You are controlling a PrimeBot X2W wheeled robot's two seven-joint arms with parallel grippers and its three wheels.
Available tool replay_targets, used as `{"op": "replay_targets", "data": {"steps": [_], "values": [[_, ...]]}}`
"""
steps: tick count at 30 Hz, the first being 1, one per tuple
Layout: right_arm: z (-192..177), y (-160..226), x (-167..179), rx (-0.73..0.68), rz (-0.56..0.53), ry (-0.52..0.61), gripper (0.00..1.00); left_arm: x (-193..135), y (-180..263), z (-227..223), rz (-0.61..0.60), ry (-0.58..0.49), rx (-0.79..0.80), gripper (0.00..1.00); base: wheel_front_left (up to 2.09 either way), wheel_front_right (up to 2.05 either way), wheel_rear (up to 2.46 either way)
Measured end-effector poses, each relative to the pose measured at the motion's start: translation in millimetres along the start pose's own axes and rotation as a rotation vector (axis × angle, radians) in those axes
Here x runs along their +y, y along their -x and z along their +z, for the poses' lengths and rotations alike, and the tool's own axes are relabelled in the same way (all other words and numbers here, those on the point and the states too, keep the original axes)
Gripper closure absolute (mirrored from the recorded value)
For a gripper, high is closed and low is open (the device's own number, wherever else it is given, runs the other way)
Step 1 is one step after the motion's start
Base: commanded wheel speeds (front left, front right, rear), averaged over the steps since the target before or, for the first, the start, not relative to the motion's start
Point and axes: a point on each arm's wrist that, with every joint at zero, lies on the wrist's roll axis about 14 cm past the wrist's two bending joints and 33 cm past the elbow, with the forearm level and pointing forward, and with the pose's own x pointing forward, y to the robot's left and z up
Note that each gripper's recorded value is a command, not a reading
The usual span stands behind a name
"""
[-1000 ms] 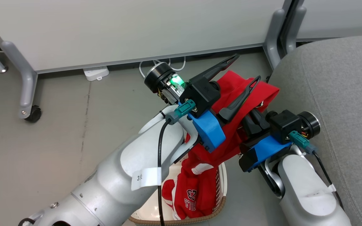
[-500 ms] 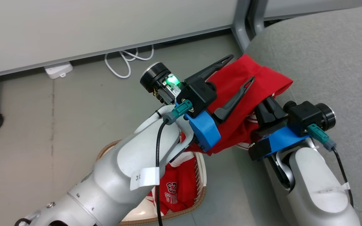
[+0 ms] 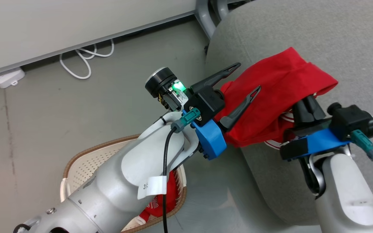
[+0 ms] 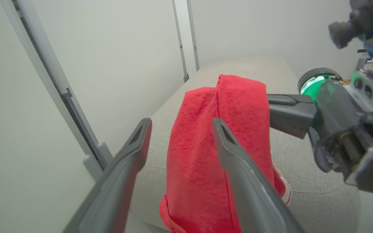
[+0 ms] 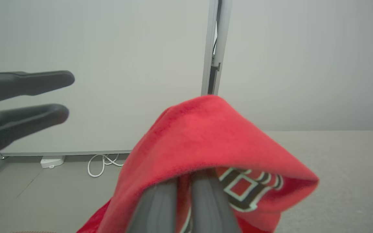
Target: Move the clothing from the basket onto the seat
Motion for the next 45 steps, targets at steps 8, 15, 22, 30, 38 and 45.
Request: {"op": "replay_targets", "data": {"steps": [8,15,22,30,38,45], "values": [[-11.6,28.0,-46.1,0.037,-0.143,0.014,1.0,-21.7,-11.9,-13.5,-0.07,0.036,0.008,0.0,0.0,0.0,0.0],[-19.3,39.4,-63.5,0.059,-0.201,0.009,1.0,-30.9,-16.7,-21.7,-0.102,0.057,0.013,0.0,0.0,0.0,0.0],[-21.2,39.2,-63.2,0.062,-0.202,-0.003,1.0,-34.5,-16.5,-25.3,-0.115,0.058,0.02,0.0,0.0,0.0,0.0],[-8.0,18.5,-60.2,0.014,-0.18,0.024,1.0,-21.8,-16.9,-26.9,-0.092,0.067,0.01,0.0,0.0,0.0,0.0],[50.0,-44.9,-78.2,-0.176,-0.171,0.133,1.0,2.9,-19.6,-50.3,-0.067,0.081,0.014,0.0,0.0,0.0,0.0],[98.6,-90.4,-125.1,-0.33,-0.242,0.279,1.0,30.2,-19.5,-88.4,-0.053,0.094,0.042,0.0,0.0,0.0,0.0]]}}
